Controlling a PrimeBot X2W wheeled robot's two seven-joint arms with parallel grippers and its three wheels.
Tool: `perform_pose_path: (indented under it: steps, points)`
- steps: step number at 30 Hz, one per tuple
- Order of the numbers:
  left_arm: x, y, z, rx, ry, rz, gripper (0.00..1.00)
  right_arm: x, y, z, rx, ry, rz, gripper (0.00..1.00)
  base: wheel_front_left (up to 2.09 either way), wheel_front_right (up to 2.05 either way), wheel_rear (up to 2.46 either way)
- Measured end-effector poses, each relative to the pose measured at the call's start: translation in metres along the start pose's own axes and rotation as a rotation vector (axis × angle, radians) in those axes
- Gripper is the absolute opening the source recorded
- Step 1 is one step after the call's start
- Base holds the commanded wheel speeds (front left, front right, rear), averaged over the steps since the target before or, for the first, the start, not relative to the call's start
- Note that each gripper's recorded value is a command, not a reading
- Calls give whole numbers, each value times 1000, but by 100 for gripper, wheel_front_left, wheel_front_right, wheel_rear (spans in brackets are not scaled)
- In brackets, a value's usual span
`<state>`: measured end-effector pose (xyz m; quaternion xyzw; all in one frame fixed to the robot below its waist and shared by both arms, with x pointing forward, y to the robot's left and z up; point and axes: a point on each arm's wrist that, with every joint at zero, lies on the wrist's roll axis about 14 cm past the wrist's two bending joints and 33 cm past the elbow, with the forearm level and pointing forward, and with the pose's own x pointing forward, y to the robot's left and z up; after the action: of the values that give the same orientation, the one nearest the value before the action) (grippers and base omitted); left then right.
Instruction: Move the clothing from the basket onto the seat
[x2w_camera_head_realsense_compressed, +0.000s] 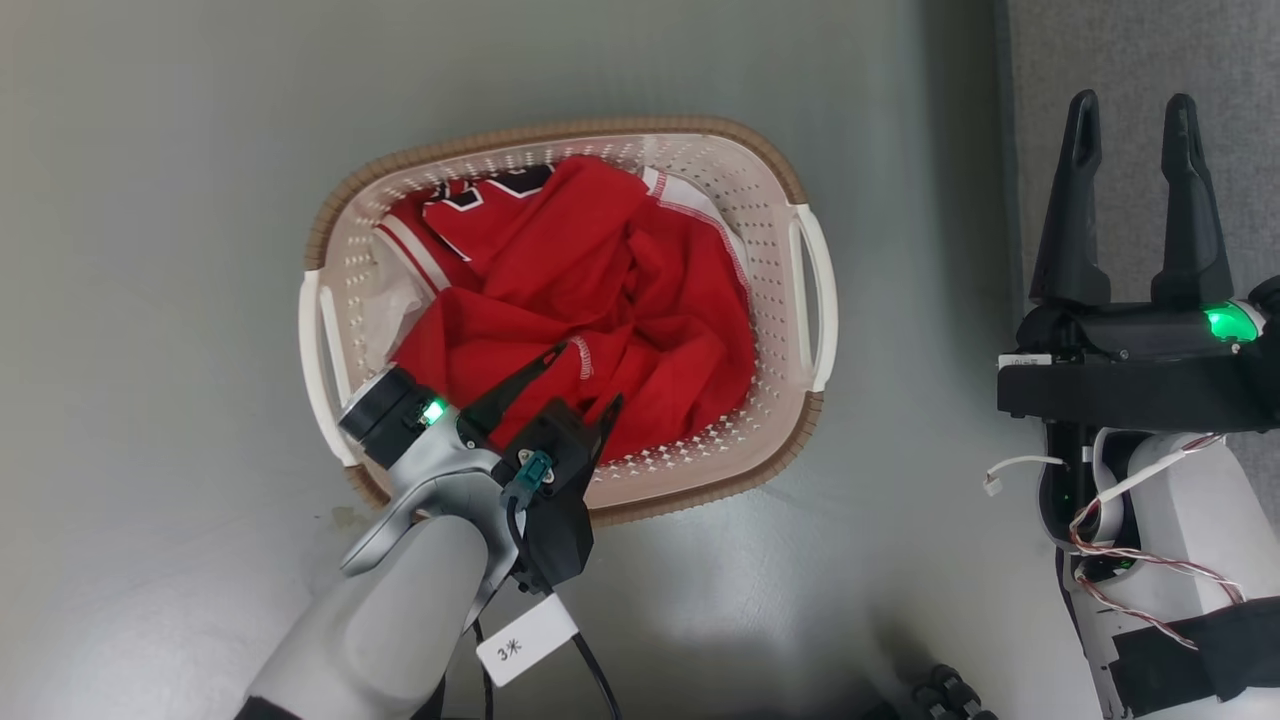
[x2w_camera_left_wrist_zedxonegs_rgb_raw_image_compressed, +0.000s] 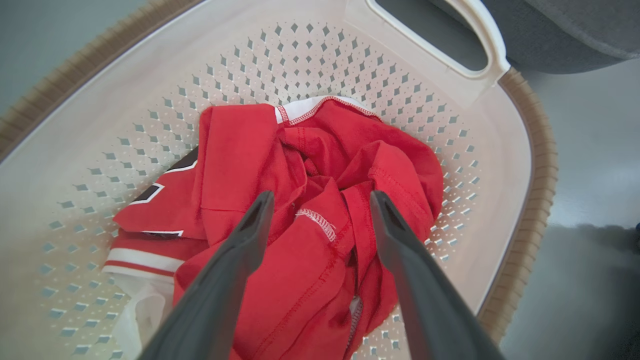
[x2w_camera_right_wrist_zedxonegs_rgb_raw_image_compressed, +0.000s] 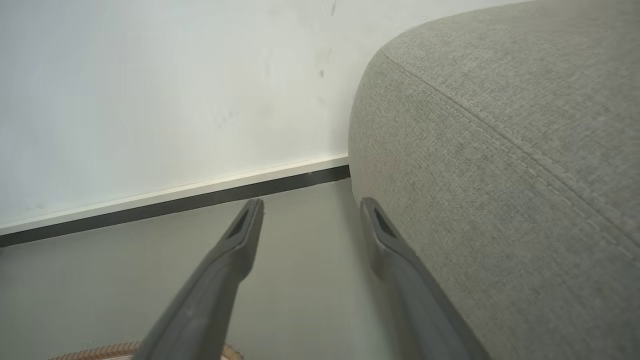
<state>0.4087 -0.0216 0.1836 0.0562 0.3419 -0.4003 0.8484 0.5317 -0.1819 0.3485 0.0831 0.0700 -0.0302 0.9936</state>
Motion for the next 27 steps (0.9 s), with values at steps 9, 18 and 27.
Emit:
perform_pose_path:
  steps: [9,18,27]
  points:
    - [15,-3,-10,28,44,-36,100,-4,-5,-6,-11,20,-4,100,0,0,0]
    - [35,0,-11,71,66,-65,100,-7,-12,-16,-16,45,-16,100,0,0,0]
    - [48,-1,-30,89,134,-97,100,-10,-20,-28,-27,73,-35,100,0,0,0]
